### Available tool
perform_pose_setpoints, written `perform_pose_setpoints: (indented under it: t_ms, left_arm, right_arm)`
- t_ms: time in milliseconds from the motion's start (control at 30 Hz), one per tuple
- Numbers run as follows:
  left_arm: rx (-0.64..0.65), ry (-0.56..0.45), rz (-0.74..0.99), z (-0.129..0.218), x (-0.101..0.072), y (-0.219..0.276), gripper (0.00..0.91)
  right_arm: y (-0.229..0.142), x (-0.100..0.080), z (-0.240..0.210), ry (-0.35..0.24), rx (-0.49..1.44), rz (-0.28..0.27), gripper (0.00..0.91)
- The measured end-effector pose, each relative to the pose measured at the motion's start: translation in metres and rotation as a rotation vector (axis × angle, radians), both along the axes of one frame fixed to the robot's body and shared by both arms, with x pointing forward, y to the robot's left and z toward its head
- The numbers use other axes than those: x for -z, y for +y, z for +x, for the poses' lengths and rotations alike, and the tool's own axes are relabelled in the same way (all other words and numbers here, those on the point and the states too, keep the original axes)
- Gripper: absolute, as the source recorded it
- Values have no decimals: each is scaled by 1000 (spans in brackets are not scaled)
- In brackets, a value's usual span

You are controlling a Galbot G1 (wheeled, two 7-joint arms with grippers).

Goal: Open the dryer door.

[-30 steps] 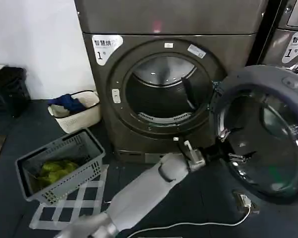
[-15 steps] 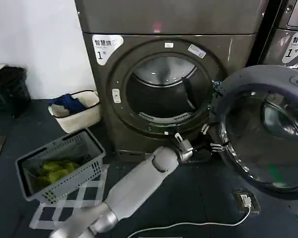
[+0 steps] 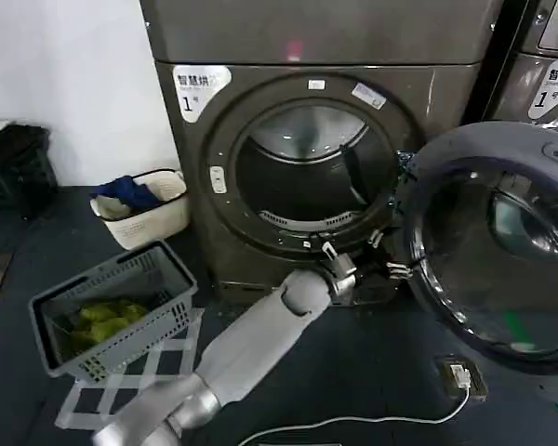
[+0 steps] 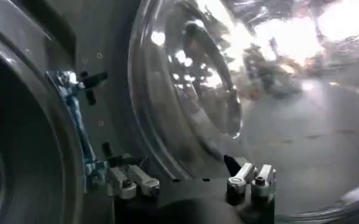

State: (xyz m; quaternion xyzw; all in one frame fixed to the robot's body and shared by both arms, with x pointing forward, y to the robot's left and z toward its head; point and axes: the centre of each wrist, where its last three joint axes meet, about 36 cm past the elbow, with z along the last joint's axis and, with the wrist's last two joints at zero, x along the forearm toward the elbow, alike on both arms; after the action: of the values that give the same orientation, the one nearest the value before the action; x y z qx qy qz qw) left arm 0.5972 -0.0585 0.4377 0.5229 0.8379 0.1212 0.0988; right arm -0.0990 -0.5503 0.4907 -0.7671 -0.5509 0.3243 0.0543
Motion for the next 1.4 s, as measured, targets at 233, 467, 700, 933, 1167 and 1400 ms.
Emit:
perform_pose_setpoints:
  t_ms: [233,467,700,933,1167,1400]
  left_arm:
    - [97,20,12,-17,-1,-9,907]
    - [216,34,-83,-71,-37,-32,907]
    - [230,31,-174,-113,-71,8,907]
    - [92,71,-84,-131,-66,126,907]
    - [-60,126,-48,-158,-80,212,907]
    - [-265,197,16,-185,-90,276,907]
  right_arm:
    - [1,-2,8,-2,-36,6,907]
    - [1,2,12,-6,-65,24,907]
    - [2,8,23,-68,-115,60,907]
    - [4,9,35,-84,-154,65,907]
    - [5,14,41,-87,-177,77,907]
    - [6,18,50,-91,-201,88,907]
